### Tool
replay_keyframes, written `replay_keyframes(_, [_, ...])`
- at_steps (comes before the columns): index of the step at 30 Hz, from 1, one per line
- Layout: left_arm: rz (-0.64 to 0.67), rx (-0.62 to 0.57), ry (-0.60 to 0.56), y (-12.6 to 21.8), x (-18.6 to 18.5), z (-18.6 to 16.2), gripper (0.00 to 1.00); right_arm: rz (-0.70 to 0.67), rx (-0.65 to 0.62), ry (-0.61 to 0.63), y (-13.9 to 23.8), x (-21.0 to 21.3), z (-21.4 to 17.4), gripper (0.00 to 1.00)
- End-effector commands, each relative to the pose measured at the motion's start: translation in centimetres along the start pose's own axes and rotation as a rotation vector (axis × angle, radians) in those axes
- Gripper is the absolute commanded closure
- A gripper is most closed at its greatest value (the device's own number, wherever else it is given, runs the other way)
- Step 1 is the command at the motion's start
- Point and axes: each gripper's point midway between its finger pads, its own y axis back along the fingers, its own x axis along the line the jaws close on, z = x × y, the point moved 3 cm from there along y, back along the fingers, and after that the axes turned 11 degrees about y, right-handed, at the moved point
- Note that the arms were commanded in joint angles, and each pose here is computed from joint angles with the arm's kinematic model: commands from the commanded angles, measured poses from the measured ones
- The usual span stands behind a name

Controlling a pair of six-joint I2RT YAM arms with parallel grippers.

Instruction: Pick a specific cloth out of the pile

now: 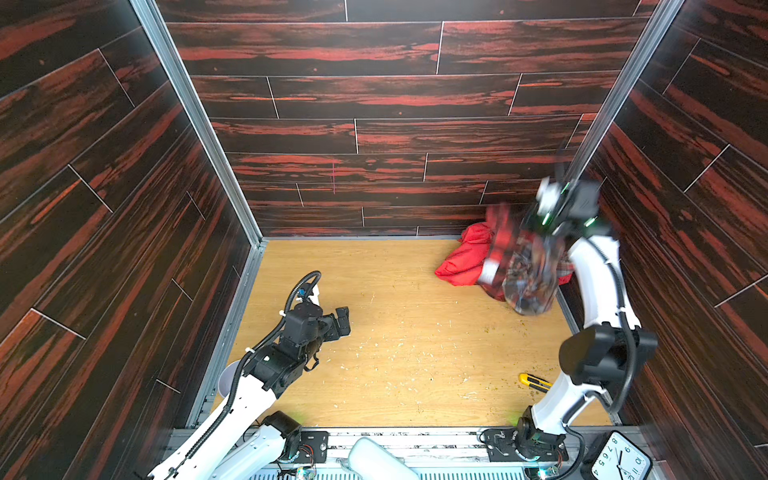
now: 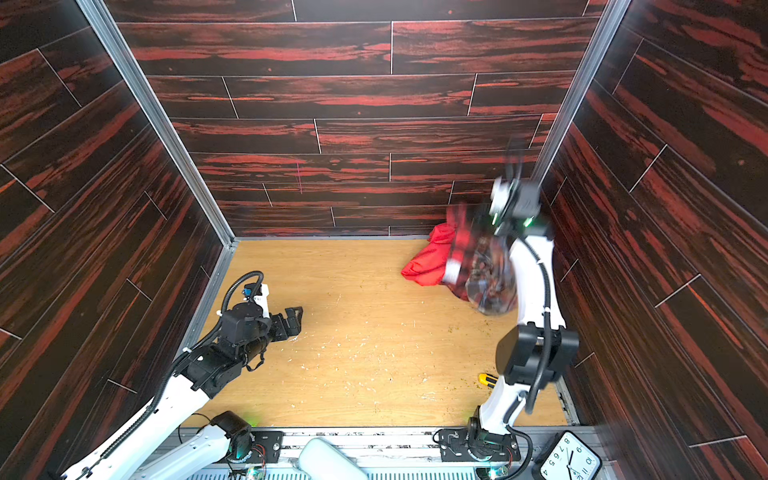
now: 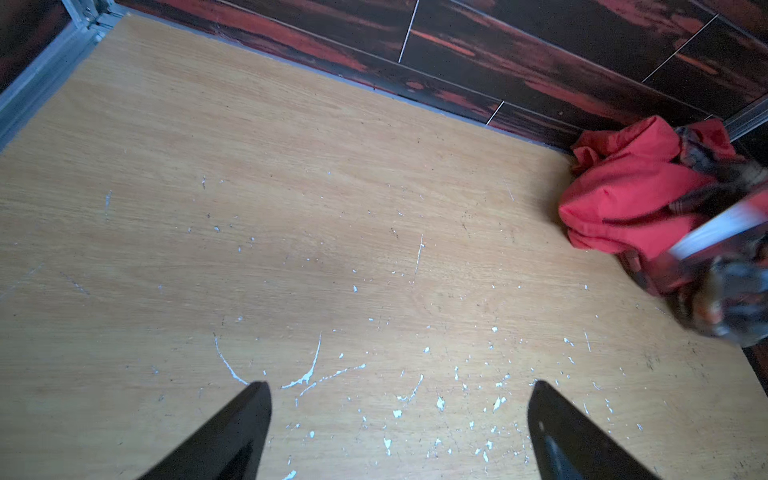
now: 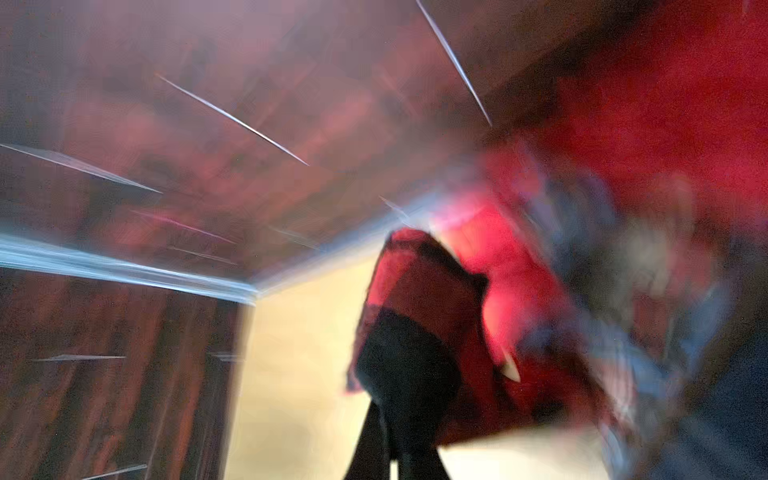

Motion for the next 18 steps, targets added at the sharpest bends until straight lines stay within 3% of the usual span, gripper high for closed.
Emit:
replay_keyframes(1, [-0.019,0.015,-0.009,0.0,-0.8,0.2,0.01,0.043,0.027,-0.024,1.0,1.3,1.6,1.00])
replay_keyframes(3, [-0.017,0.023,-0.010,0.1,-0.6,0.0,0.01,0.081,0.076,-0.091,0.2,-0.1,0.9,1.00])
replay_keyframes(5, [-0.012,0.019,-0.008,0.3,-0.2,-0.3,0.01,0.231,0.127,-0.182,-1.1,-0.6,-0.5,1.00])
replay_keyframes(8, [-0.007,-0.003,-0.006,0.8,0.3,-0.2,0.01,0.387,0.066,-0.277,-1.7,-1.4,-2.6,1.00])
replay_keyframes(10, [-0.004,-0.014,-0.003,1.0,0.5,-0.2,0.01,0.335,0.052,-0.250,-1.5,-2.2,-3.5,0.99])
replay_keyframes(15, [-0.002,-0.010,-0.004,1.0,0.6,-0.3,0.01,0.235,0.103,-0.236,-1.2,-3.6,-5.5,0.77])
replay_keyframes(18, [-0.003,0.001,0.002,0.6,0.6,-0.6,0.01,0.203,0.119,-0.222,-1.0,-4.2,-6.4,0.70])
